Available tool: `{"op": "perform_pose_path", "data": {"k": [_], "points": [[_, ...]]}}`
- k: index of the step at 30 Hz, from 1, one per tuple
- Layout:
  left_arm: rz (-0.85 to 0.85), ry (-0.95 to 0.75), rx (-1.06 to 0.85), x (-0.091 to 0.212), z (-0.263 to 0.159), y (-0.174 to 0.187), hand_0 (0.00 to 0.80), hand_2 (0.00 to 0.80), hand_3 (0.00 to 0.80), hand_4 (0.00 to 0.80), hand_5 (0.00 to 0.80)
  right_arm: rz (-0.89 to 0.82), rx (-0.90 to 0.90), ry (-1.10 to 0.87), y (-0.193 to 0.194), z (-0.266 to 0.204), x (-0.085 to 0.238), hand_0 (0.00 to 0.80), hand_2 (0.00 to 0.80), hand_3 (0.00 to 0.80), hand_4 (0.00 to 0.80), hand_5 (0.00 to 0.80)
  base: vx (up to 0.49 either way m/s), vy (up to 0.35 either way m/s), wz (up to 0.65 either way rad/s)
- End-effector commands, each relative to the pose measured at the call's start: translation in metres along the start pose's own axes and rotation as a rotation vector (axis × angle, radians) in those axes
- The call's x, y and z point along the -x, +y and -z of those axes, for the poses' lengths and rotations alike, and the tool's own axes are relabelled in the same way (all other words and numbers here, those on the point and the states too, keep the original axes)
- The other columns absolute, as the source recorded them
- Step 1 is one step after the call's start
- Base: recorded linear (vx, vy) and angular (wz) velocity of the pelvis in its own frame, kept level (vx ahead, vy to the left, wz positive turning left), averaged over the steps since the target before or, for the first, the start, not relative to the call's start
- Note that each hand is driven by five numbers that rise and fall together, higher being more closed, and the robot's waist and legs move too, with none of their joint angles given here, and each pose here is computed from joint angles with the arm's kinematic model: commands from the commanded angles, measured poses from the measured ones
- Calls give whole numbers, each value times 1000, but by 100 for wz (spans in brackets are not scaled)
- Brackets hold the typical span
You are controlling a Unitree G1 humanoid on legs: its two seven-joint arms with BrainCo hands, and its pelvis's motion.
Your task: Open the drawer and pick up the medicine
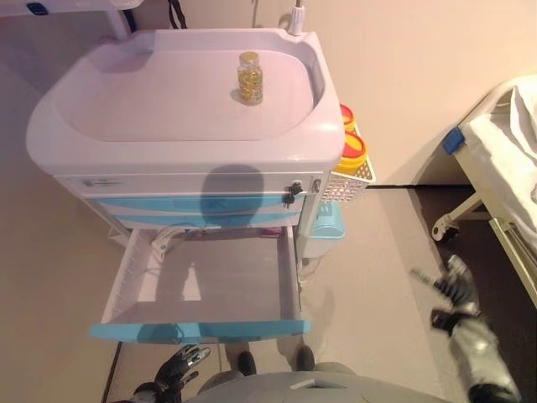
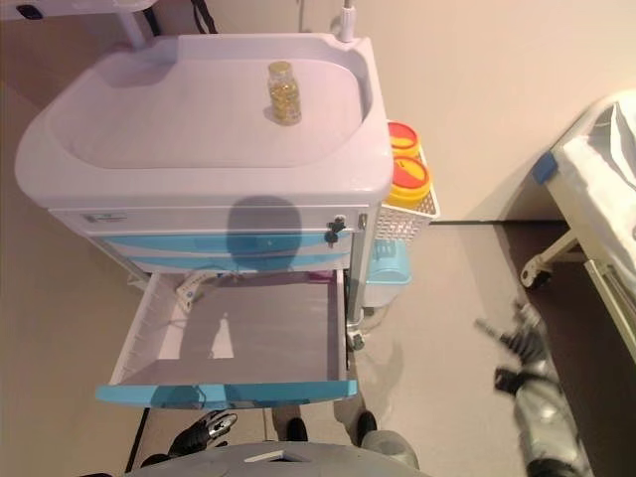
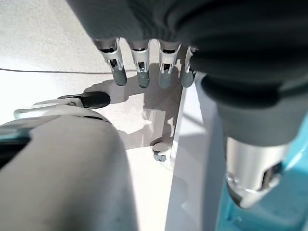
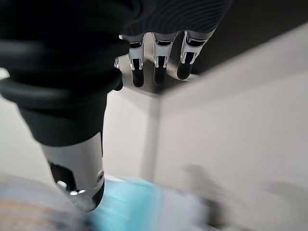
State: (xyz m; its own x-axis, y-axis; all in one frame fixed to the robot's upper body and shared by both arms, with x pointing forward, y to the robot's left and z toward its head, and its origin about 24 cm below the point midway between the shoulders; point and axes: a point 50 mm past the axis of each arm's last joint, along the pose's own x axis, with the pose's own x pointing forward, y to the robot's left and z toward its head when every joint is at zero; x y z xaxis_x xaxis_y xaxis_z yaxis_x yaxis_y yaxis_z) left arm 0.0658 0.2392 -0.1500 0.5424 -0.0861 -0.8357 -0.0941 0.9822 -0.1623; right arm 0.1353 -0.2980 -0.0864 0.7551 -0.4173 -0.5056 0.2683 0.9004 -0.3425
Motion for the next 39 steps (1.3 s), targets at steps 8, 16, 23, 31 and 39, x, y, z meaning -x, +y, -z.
{"op": "perform_pose_path", "data": {"k": [8,16,23,31,39], "points": [[22,-209,-43,-12,-40,-8,0,0,0,0,0,-150,235,63,34,35,9,0,0,0,0,0,-14,77,-7],[10,-476,-224,-19,-124,-27,0,0,0,0,0,-146,339,-152,29,-20,-17,0,0,0,0,0,-148,107,-6],[-20,-577,-429,-10,-172,-28,0,0,0,0,0,-133,372,-200,8,-39,-21,0,0,0,0,0,23,79,1],[-221,-621,-576,21,-269,16,0,0,0,0,0,-166,459,-193,-11,-37,-14,0,0,0,0,0,107,94,-17],[-508,-744,-514,77,-358,55,0,0,0,0,0,-160,499,-192,-26,-32,-11,0,0,0,0,0,70,68,-19]]}}
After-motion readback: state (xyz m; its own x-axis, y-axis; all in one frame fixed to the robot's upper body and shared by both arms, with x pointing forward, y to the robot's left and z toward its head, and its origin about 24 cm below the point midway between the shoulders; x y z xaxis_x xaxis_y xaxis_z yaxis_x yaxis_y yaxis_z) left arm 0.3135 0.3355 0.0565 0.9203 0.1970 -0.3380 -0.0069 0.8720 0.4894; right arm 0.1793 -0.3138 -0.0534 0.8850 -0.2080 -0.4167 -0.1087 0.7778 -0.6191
